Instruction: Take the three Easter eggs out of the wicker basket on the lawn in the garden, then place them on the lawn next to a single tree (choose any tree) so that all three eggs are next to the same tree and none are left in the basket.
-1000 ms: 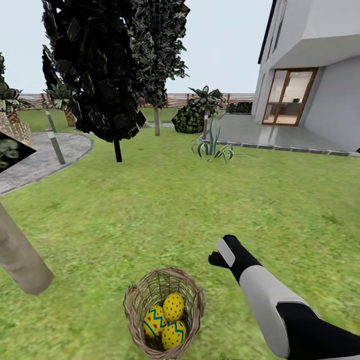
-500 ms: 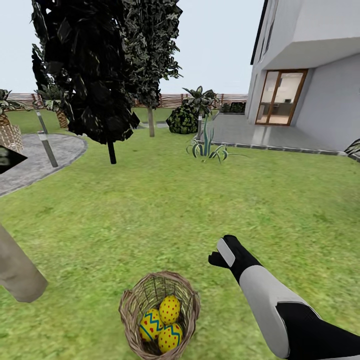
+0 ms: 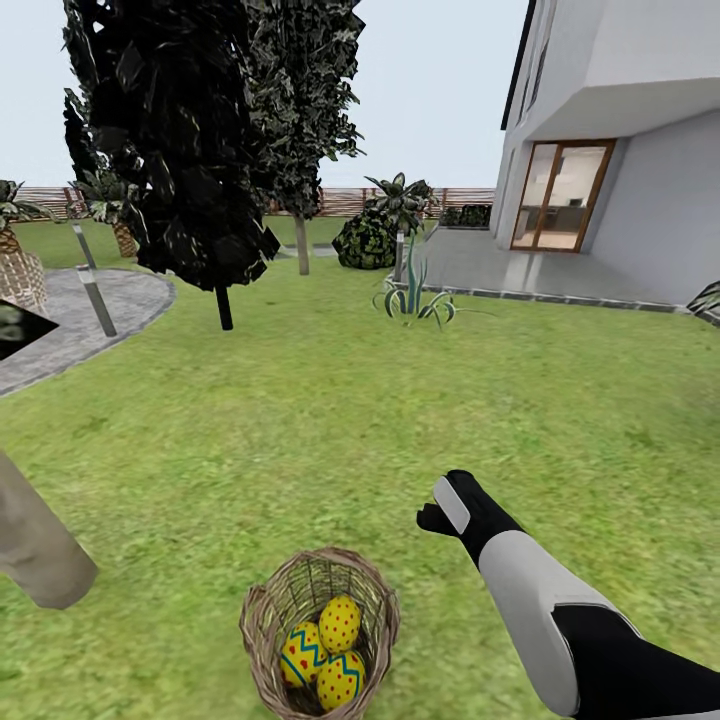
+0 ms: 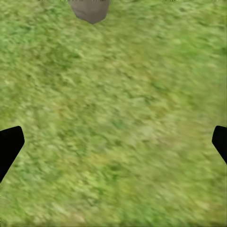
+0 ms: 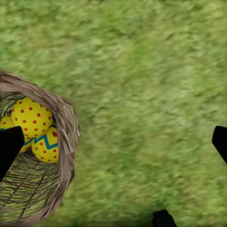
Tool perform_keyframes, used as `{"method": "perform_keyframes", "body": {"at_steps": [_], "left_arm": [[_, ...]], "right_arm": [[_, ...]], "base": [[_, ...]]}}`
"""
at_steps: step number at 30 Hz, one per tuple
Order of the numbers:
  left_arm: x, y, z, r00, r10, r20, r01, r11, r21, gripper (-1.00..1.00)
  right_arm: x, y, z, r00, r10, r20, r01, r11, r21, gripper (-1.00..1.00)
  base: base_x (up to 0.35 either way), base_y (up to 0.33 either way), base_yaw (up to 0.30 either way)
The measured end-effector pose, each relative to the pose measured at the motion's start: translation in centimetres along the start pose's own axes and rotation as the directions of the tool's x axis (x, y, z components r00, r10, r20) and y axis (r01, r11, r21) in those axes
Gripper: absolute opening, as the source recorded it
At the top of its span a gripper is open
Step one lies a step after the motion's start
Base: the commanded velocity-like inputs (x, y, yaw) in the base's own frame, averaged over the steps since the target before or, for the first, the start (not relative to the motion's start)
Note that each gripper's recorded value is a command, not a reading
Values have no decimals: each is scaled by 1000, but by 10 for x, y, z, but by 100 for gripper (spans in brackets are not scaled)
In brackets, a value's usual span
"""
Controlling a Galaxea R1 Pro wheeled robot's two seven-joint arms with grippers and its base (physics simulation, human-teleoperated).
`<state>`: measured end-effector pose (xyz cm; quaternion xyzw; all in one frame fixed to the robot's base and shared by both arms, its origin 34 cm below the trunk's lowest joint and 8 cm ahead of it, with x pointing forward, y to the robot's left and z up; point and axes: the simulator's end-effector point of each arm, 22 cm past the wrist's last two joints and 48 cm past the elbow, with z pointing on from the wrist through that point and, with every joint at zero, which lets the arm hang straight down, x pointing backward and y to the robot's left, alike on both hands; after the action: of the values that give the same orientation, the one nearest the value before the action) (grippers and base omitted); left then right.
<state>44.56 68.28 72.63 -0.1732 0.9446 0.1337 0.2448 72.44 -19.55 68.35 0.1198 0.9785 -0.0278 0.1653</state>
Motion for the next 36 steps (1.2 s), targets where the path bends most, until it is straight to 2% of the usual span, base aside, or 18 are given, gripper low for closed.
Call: {"method": "perform_keyframes", "body": {"at_steps": [6, 14, 20, 23, 26, 27, 31, 32, 35, 36], "left_arm": [[-10, -2, -10, 1000, 4, 7, -4, 1000, 5, 100], [-29, -11, -26, 999, 20, 26, -21, 1000, 22, 100], [-62, -54, -61, 996, 82, 41, -85, 992, 90, 100], [-65, -70, -71, 996, 88, 34, -91, 989, 114, 100], [-54, -94, -74, 998, 67, 18, -69, 985, 156, 100], [-48, -114, -74, 999, 45, 14, -47, 980, 191, 100], [-53, -158, -77, 999, -11, 32, 2, 968, 253, 100], [-55, -179, -77, 998, -43, 38, 31, 961, 275, 100], [-59, -208, -80, 995, -91, 45, 74, 951, 299, 100], [-62, -224, -81, 992, -120, 47, 99, 945, 310, 100]], "right_arm": [[-4, 0, -10, 1000, 0, 0, 0, 1000, 0, 100], [-9, -1, -22, 1000, 1, -1, -1, 1000, 1, 100], [-13, -2, -31, 1000, 2, 0, -2, 1000, 1, 100], [-15, -3, -36, 1000, 4, 0, -4, 1000, 2, 100], [-17, -4, -40, 1000, 5, 1, -5, 1000, 4, 100], [-18, -4, -41, 1000, 5, 1, -5, 1000, 4, 100], [-20, -4, -47, 1000, 6, 2, -6, 1000, 5, 100], [-20, -4, -49, 1000, 6, 3, -6, 1000, 5, 100], [-22, -4, -53, 1000, 7, 4, -7, 1000, 6, 100], [-23, -5, -55, 1000, 8, 5, -8, 1000, 6, 100]], "base": [[0, 0, -77], [0, 0, -239], [0, 0, -284], [0, 0, -284], [0, 0, -223], [0, 0, -130], [0, 0, -74], [0, 0, -34], [0, 0, -21], [0, 0, -11]]}}
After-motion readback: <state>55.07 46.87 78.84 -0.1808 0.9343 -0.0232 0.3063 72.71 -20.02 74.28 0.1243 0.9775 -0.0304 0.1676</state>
